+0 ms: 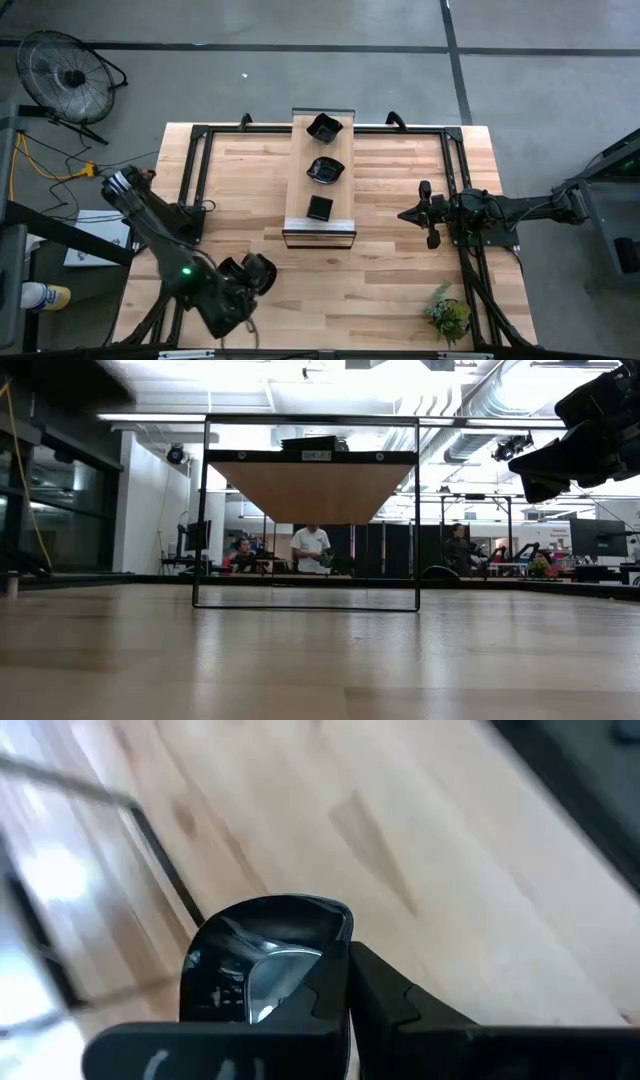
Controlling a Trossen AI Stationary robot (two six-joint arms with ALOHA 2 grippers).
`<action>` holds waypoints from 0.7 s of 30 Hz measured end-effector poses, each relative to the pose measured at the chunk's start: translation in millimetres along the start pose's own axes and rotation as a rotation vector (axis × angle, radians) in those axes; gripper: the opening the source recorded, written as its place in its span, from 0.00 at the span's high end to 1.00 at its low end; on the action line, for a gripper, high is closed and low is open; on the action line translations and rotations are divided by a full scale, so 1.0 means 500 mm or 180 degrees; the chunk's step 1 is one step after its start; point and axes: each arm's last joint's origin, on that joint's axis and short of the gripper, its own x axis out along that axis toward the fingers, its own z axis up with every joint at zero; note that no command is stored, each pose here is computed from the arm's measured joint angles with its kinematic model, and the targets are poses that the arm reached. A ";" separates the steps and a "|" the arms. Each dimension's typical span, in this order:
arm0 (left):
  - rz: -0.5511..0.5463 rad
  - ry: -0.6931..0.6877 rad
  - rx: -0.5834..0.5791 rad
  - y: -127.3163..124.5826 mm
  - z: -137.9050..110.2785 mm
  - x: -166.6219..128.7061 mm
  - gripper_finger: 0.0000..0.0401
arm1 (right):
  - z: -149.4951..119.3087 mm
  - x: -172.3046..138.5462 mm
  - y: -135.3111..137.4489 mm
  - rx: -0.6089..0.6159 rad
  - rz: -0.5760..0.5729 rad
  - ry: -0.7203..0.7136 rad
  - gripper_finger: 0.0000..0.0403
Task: Pick & Place Mini shaped plates
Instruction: Stack the leaf-shaped plate on top of the stacked leaf-shaped plates on the shelf
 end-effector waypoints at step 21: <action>0.0197 -0.0854 0.2237 0.125 0.058 -0.104 1.00 | 0.000 0.000 0.000 0.0000 -0.0001 0.0000 0.99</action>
